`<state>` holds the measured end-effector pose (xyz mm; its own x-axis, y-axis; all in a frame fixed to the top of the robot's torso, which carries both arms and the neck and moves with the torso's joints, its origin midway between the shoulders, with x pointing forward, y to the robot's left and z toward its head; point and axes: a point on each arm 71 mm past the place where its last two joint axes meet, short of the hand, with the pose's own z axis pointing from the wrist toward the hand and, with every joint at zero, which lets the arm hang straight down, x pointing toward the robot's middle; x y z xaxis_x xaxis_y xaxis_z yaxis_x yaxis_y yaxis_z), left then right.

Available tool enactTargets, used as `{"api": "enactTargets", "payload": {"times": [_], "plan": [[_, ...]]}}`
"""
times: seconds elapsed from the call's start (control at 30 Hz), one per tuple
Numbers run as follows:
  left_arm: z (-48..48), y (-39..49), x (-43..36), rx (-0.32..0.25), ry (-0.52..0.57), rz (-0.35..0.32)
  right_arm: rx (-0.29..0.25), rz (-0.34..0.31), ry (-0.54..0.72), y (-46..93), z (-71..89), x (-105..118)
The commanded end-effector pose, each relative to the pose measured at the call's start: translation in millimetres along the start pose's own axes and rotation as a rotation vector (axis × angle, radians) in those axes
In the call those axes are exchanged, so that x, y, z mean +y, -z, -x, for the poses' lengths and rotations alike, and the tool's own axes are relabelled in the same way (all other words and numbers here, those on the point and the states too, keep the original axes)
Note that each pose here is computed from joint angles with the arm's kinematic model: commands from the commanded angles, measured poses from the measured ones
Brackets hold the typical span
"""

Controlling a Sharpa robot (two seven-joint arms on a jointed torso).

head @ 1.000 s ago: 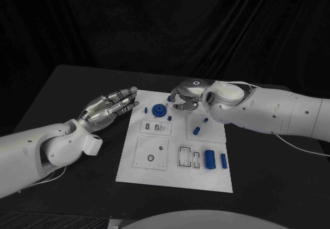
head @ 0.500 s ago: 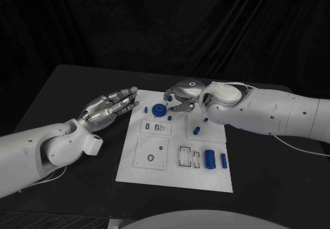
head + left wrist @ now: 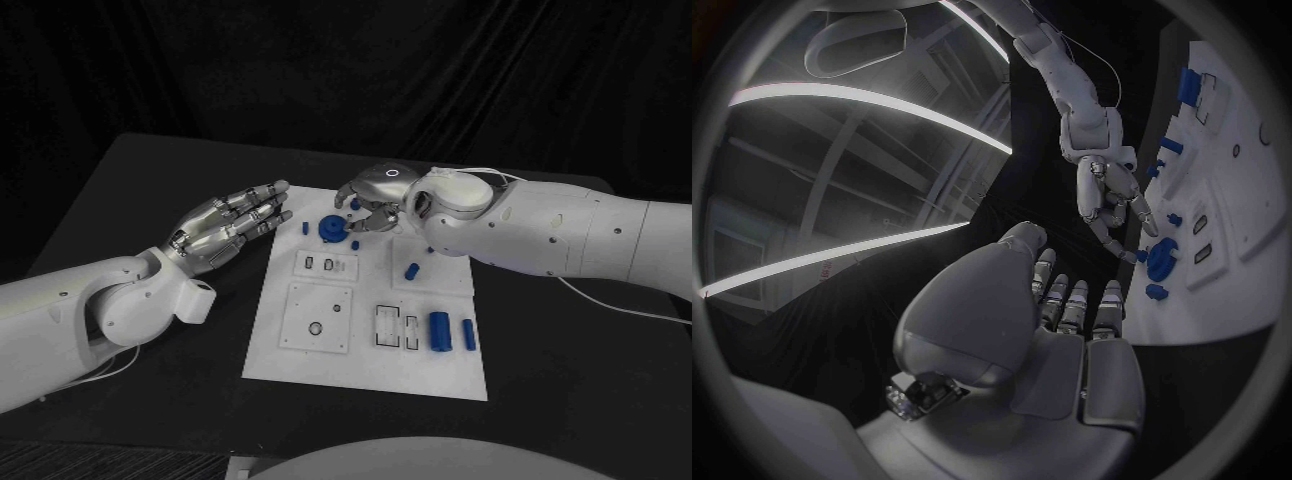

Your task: Assemble the parts on the task board

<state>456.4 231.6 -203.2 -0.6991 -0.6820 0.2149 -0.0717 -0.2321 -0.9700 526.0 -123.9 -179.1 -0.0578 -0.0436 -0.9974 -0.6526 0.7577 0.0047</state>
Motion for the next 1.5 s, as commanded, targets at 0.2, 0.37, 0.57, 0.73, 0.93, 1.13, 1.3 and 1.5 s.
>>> {"api": "enactTargets", "payload": {"times": [0.2, 0.37, 0.57, 0.73, 0.93, 1.13, 1.3, 1.5], "plan": [[-2.5, -1.5, 0.5, 0.019, 0.011, -0.006, 0.016, 0.005, 0.007, -6.5, -0.5, 2.3], [-2.2, -1.8, 0.6, 0.020, 0.010, -0.005, 0.015, 0.005, 0.008, -10.2, -1.1, 4.3], [-2.1, -2.2, 0.8, 0.021, 0.011, -0.005, 0.018, 0.008, 0.008, -13.6, -2.7, 6.7], [-2.4, -2.7, 0.9, 0.022, 0.011, -0.005, 0.024, 0.010, 0.007, -15.3, -4.6, 8.3], [-2.4, -3.2, 1.1, 0.024, 0.012, -0.005, 0.037, 0.015, 0.006, -16.3, -7.4, 9.9], [-2.5, -3.8, 1.4, 0.026, 0.012, -0.004, 0.052, 0.020, 0.004, -16.7, -10.3, 11.2], [-2.4, -3.8, 1.5, 0.025, 0.012, -0.004, 0.059, 0.021, 0.003, -16.6, -11.6, 11.5], [-2.2, -3.6, 1.6, 0.025, 0.012, -0.003, 0.068, 0.026, 0.002, -17.1, -12.6, 12.5]]}}
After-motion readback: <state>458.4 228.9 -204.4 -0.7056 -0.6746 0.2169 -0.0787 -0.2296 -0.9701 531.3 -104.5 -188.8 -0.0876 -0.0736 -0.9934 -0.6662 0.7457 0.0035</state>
